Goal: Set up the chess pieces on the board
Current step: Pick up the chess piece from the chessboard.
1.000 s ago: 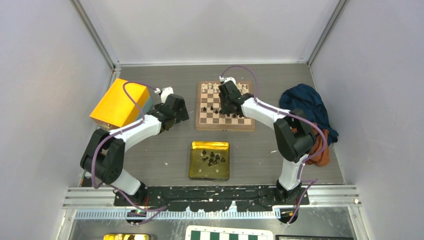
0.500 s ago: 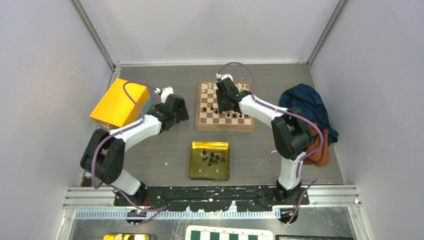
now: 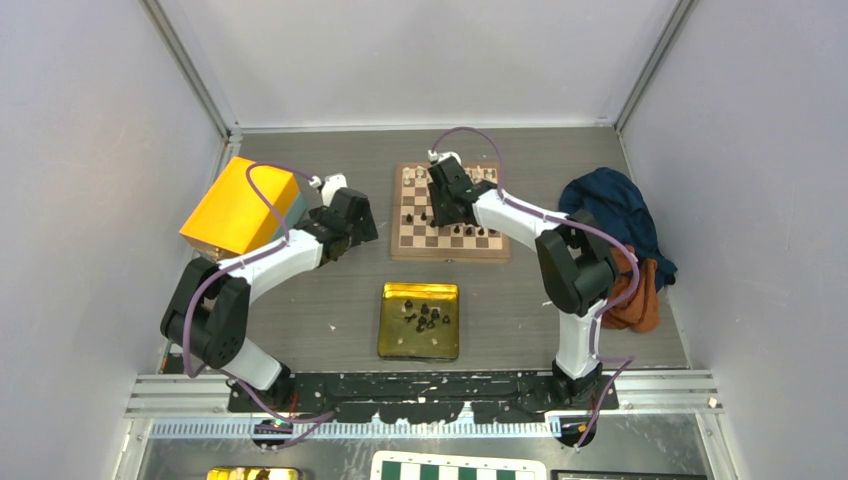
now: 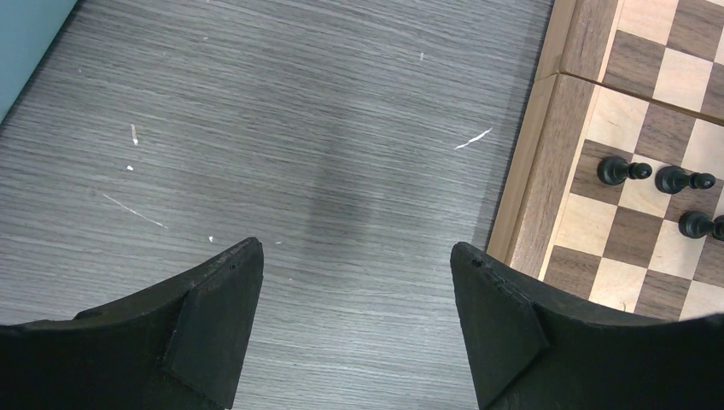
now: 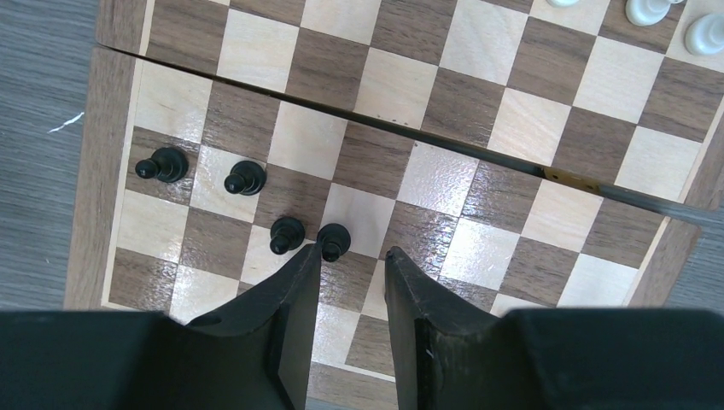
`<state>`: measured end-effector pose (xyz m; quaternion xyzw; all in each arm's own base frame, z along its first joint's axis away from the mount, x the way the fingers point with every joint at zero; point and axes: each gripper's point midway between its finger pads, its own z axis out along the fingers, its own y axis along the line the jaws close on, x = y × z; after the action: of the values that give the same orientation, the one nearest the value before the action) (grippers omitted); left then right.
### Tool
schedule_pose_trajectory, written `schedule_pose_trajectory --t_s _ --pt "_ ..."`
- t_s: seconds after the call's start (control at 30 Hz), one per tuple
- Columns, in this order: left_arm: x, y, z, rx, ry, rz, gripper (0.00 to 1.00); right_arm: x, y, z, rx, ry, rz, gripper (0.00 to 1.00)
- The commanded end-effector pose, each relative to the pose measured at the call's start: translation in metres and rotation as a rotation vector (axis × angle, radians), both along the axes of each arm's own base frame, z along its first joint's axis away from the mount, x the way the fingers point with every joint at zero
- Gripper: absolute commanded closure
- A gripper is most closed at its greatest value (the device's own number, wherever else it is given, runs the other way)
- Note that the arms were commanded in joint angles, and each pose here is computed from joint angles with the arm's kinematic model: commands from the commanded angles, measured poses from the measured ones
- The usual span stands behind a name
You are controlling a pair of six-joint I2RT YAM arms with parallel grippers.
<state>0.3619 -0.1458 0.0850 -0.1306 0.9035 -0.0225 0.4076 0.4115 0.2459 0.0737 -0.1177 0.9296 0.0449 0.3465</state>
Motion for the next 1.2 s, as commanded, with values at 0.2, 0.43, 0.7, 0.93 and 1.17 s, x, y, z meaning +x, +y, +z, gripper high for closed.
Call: schedule_pose_trajectory --t_s 0.2,0.43,0.7,0.93,1.17 --pt "0.015 -0.003 0.025 -0.019 -0.085 0.021 0.18 0.013 0.015 0.018 0.039 -0.051 0.016 0.60" --pt "0.015 -0.003 0.024 -0.017 -0.084 0.020 0.18 0.014 0.017 0.015 0.038 -0.045 0.020 0.61" --pt "0.016 -0.004 0.023 -0.017 -0.083 0.020 0.18 0.014 0.019 0.010 0.037 -0.038 0.024 0.62" --pt "0.017 -0.004 0.021 -0.014 -0.081 0.019 0.18 0.015 0.020 0.006 0.034 -0.034 0.024 0.66" --pt "0.017 -0.004 0.019 -0.012 -0.079 0.018 0.18 0.015 0.020 0.007 0.035 -0.034 0.026 0.77"
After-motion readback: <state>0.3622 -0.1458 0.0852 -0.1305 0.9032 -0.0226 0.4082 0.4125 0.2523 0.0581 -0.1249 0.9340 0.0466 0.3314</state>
